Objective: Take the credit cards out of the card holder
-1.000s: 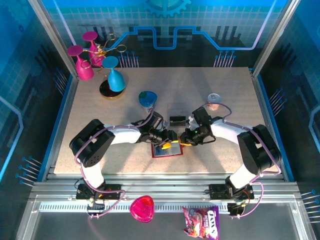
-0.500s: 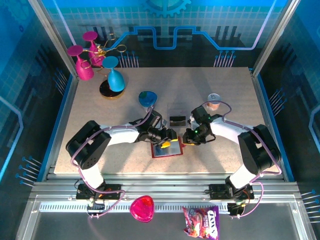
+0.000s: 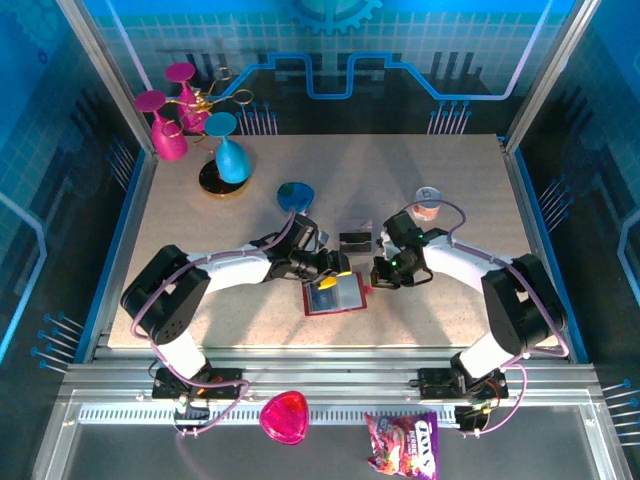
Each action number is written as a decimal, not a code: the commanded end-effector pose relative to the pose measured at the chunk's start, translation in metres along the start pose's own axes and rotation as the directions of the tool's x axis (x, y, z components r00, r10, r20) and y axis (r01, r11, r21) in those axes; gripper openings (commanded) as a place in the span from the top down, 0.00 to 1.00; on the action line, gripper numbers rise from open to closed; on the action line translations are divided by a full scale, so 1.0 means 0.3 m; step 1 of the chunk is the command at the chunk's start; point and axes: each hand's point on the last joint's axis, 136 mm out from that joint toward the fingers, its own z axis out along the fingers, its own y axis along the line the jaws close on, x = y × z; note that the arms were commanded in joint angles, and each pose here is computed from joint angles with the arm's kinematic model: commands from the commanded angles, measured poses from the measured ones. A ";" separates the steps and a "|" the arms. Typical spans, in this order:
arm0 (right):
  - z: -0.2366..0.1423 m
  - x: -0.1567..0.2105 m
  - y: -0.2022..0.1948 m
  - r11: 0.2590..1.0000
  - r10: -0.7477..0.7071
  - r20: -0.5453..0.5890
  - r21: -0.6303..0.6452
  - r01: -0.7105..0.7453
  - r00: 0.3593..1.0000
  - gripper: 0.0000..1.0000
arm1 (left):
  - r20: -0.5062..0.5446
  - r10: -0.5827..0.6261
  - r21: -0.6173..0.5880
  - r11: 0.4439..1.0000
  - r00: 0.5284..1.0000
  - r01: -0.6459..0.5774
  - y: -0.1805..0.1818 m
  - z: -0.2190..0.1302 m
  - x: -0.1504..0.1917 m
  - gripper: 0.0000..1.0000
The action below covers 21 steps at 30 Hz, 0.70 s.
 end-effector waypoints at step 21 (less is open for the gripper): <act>-0.052 0.031 -0.002 0.999 0.000 0.012 0.034 0.000 1.000 0.77 | 0.029 0.013 -0.070 0.997 0.999 -0.011 0.066 -0.052 -0.015 0.43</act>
